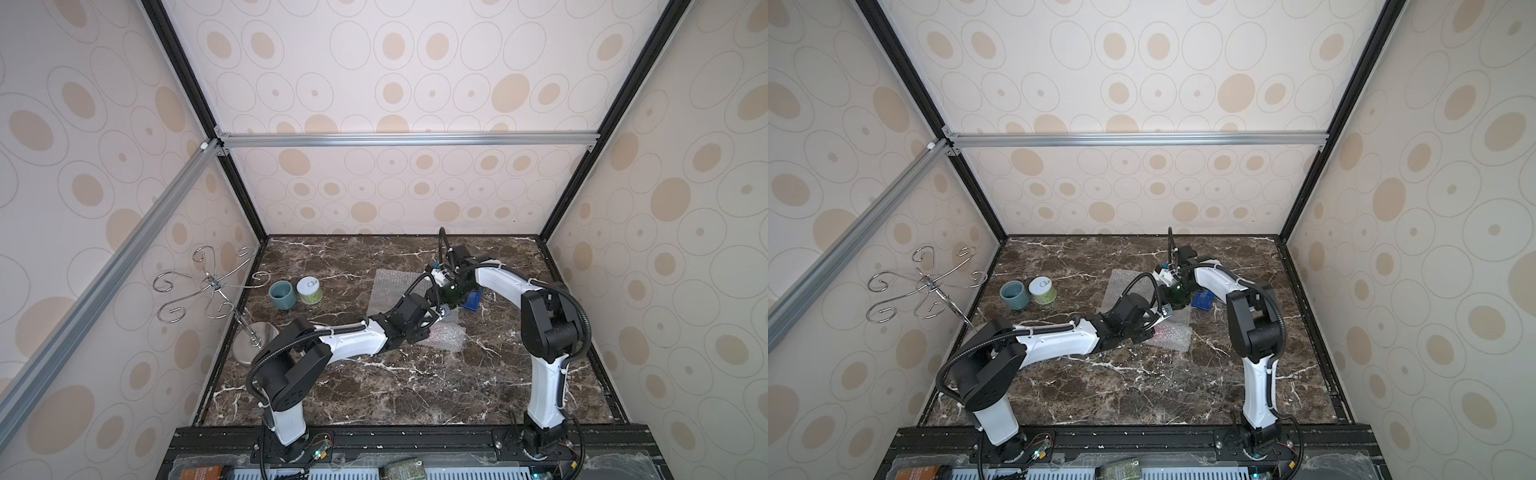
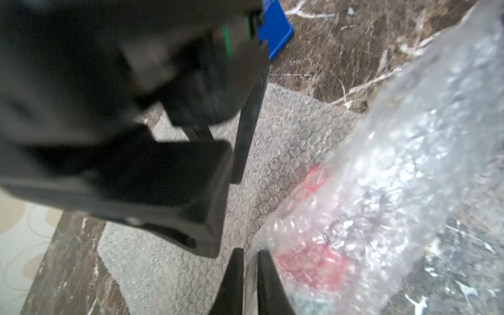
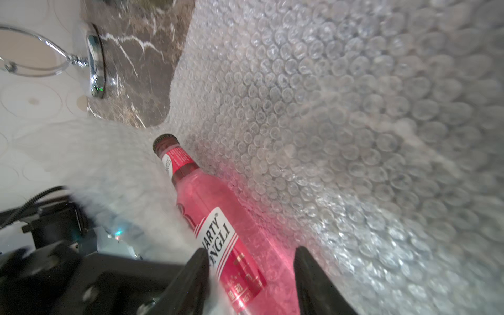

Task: Wrap wine bottles in bubble wrap
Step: Wrap the wine bottle in bubble wrap.

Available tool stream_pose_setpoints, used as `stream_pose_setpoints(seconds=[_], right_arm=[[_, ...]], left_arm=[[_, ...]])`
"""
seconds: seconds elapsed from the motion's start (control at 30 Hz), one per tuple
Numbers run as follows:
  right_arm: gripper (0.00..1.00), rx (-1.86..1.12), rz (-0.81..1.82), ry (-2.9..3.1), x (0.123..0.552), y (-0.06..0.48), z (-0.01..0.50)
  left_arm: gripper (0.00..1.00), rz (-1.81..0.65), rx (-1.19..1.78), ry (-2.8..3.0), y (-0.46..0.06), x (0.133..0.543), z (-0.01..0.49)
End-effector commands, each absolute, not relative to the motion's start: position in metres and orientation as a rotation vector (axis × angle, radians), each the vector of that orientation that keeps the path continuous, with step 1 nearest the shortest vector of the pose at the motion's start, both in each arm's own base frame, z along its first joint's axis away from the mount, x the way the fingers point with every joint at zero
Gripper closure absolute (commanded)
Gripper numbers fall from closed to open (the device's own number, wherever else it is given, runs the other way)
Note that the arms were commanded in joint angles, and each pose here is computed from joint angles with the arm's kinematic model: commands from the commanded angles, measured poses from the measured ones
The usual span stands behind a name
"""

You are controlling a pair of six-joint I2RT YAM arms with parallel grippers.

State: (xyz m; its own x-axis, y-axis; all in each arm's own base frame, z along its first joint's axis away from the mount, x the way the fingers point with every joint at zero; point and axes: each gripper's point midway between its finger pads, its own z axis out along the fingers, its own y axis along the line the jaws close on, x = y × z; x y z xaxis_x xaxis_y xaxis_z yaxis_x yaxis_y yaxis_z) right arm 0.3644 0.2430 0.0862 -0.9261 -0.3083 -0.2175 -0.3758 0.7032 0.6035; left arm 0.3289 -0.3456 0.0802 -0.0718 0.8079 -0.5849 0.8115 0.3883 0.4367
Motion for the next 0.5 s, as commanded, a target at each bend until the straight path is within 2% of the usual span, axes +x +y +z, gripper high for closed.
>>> stream_pose_setpoints(seconds=[0.0, 0.23, 0.47], right_arm=[[0.45, -0.465, 0.996, 2.749, 0.372, 0.228, 0.105], [0.40, -0.429, 0.890, 2.675, 0.362, 0.207, 0.122], [0.36, -0.345, 0.909, 2.684, 0.341, 0.197, 0.122]], left_arm=[[0.86, -0.022, 1.414, 1.943, -0.339, 0.333, 0.061], [0.77, -0.051, 1.393, 2.041, -0.332, 0.334, 0.046], [0.78, -0.056, 1.349, 2.110, -0.322, 0.334, 0.043]])
